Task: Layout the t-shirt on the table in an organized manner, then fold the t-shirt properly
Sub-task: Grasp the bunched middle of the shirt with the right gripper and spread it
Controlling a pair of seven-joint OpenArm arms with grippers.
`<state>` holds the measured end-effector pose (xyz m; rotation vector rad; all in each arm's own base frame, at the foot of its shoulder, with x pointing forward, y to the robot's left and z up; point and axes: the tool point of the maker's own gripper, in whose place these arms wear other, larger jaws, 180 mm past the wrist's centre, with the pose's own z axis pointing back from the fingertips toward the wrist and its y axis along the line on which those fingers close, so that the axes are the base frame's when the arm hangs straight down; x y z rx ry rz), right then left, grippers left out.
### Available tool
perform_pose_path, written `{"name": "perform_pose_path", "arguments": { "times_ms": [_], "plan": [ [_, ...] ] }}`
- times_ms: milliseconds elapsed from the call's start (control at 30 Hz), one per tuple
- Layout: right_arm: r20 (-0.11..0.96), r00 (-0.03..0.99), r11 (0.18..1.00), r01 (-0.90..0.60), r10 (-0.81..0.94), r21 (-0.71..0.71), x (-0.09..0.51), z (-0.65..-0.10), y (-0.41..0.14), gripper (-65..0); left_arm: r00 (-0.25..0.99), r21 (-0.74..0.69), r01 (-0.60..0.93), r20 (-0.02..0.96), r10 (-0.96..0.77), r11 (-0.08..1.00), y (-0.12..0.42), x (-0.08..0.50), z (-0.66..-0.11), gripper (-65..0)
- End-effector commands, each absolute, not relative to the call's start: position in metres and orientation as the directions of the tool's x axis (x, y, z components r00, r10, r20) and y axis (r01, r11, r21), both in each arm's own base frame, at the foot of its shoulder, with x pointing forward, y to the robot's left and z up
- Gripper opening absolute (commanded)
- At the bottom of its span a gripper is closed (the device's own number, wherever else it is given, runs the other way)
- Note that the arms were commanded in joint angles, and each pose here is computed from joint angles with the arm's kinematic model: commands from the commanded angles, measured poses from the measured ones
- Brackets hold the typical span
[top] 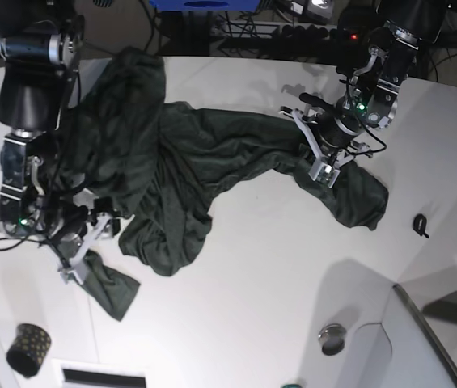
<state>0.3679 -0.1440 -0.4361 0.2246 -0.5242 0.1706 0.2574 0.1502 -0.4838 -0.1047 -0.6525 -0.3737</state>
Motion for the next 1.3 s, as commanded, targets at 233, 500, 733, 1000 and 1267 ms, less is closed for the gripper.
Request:
{"name": "perform_pose_path", "arguments": {
  "times_ms": [233, 500, 733, 1000, 1267],
  "plan": [
    [0.473, 0.879, 0.95, -0.193, 0.056, 0.246, 0.369, -0.462, -0.131, -24.6, 0.716, 0.029, 0.372, 0.628, -0.306, 0.928, 0.151, 0.265, -0.476, -59.4],
    [0.464, 0.885, 0.947, -0.185, 0.045, 0.261, 0.366, -0.469, -0.128, -27.8, 0.723, 0.03, 0.372, 0.617, -0.31, 0.928, 0.153, 0.26, -0.48, -59.4],
    [0.53, 0.847, 0.952, -0.196, 0.043, 0.235, 0.383, -0.446, -0.133, -65.0, 0.719, 0.028, 0.372, 0.623, -0.307, 0.928, 0.152, 0.262, -0.478, -59.4],
    [0.611, 0.783, 0.962, -0.244, 0.122, 0.121, 0.397, -0.382, -0.14, -64.5, 0.699, 0.028, 0.383, 0.645, -0.309, 0.924, 0.146, 0.268, -0.468, -59.4],
    [0.665, 0.683, 0.904, -0.426, 0.301, 0.028, 0.345, -0.335, -0.08, -64.5, 0.669, 0.054, 0.294, 0.701, -0.246, 0.954, 0.172, 0.293, -0.443, -59.4]
  ]
}}
